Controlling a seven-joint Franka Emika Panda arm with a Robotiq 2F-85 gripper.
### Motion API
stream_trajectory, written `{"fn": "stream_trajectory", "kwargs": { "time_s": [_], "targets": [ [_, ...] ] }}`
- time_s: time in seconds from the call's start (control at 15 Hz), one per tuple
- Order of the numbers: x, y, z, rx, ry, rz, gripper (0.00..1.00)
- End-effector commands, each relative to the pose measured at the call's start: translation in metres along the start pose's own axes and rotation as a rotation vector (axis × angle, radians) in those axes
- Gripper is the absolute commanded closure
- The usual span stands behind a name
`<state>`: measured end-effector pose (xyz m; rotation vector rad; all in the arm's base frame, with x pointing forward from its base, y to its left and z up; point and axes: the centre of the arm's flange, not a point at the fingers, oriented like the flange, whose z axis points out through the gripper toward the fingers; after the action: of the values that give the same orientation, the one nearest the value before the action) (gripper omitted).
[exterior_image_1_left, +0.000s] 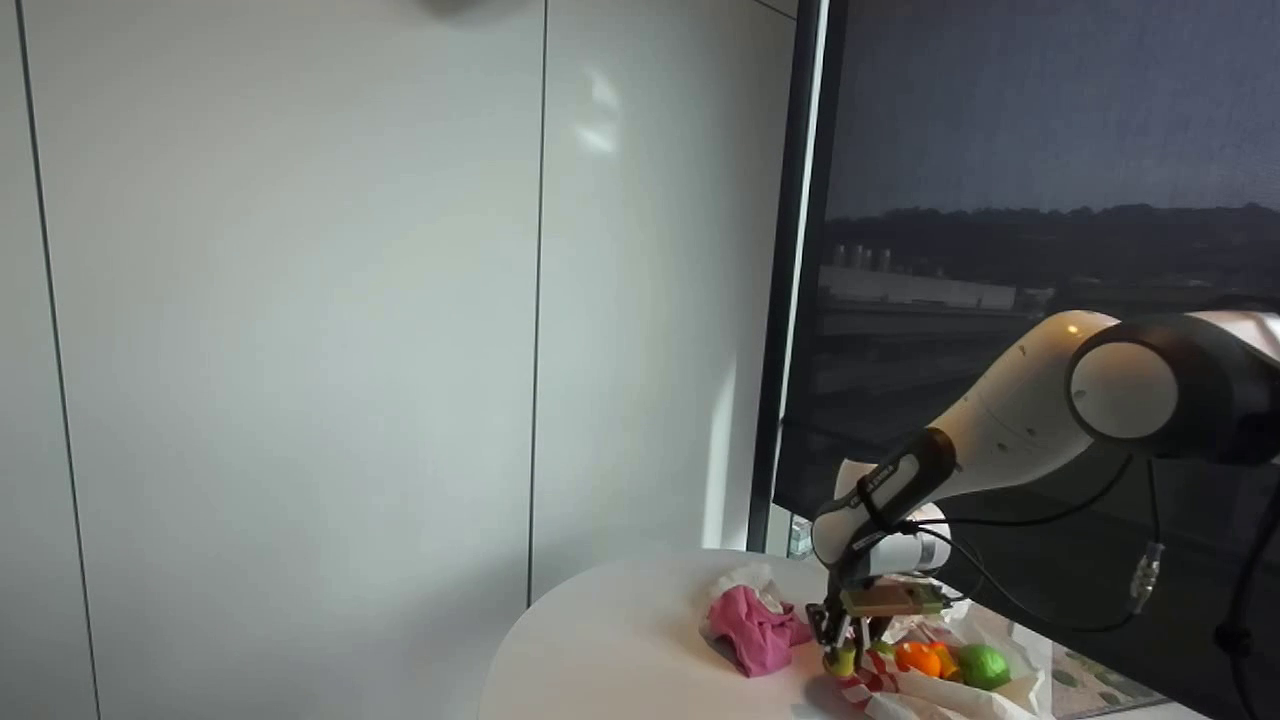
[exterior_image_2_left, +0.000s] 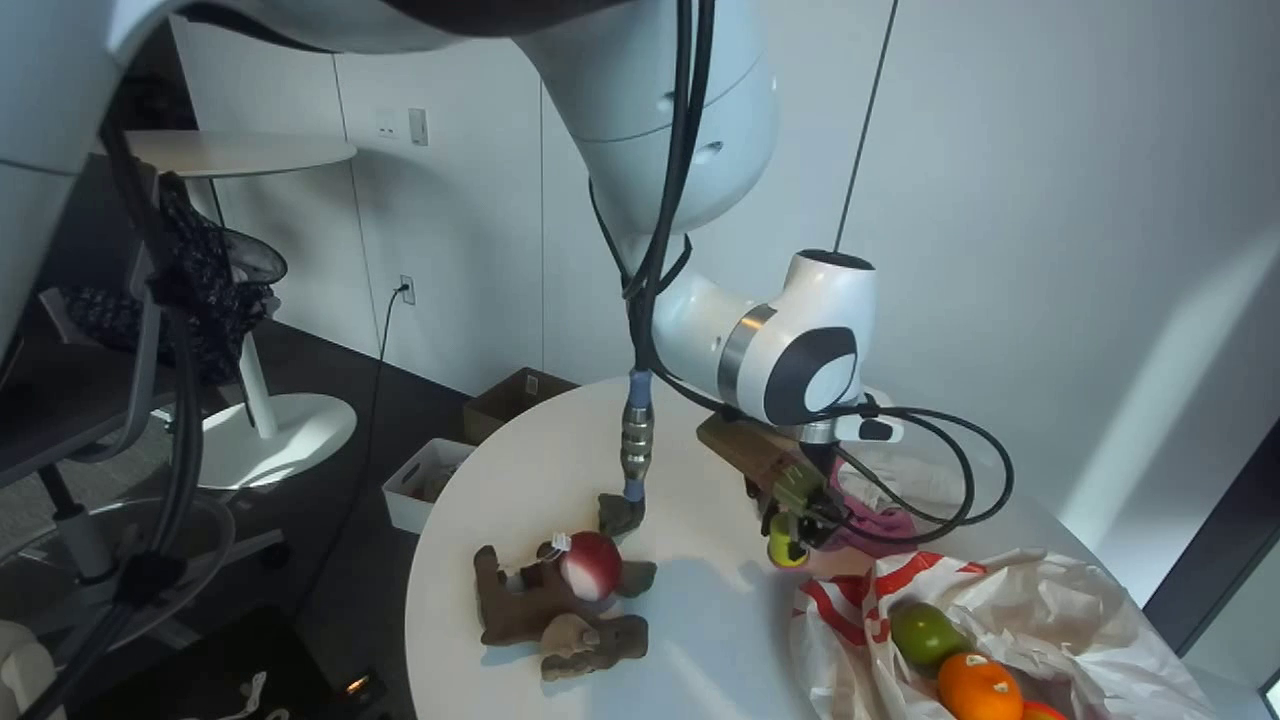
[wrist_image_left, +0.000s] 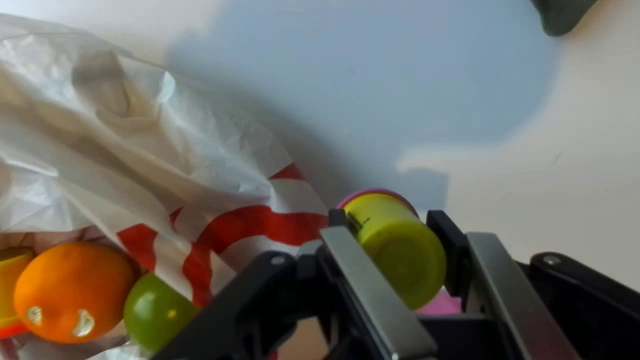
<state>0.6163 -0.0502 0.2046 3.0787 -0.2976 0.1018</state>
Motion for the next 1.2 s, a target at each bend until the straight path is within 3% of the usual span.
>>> {"fn": "stream_trajectory", "kwargs": {
  "time_s": [0.0, 0.2, 0.4, 1.07, 1.13],
  "targets": [
    [0.025, 0.075, -0.055, -0.063, 0.154, 0.119, 0.82],
    [0.038, 0.136, -0.062, -0.113, 0.254, 0.238, 0.82],
    [0.043, 0.173, -0.037, -0.152, 0.278, 0.282, 0.82],
    [0.049, 0.213, 0.052, -0.204, 0.191, 0.363, 0.82],
    [0.049, 0.215, 0.053, -0.207, 0.192, 0.370, 0.47]
  ]
}}
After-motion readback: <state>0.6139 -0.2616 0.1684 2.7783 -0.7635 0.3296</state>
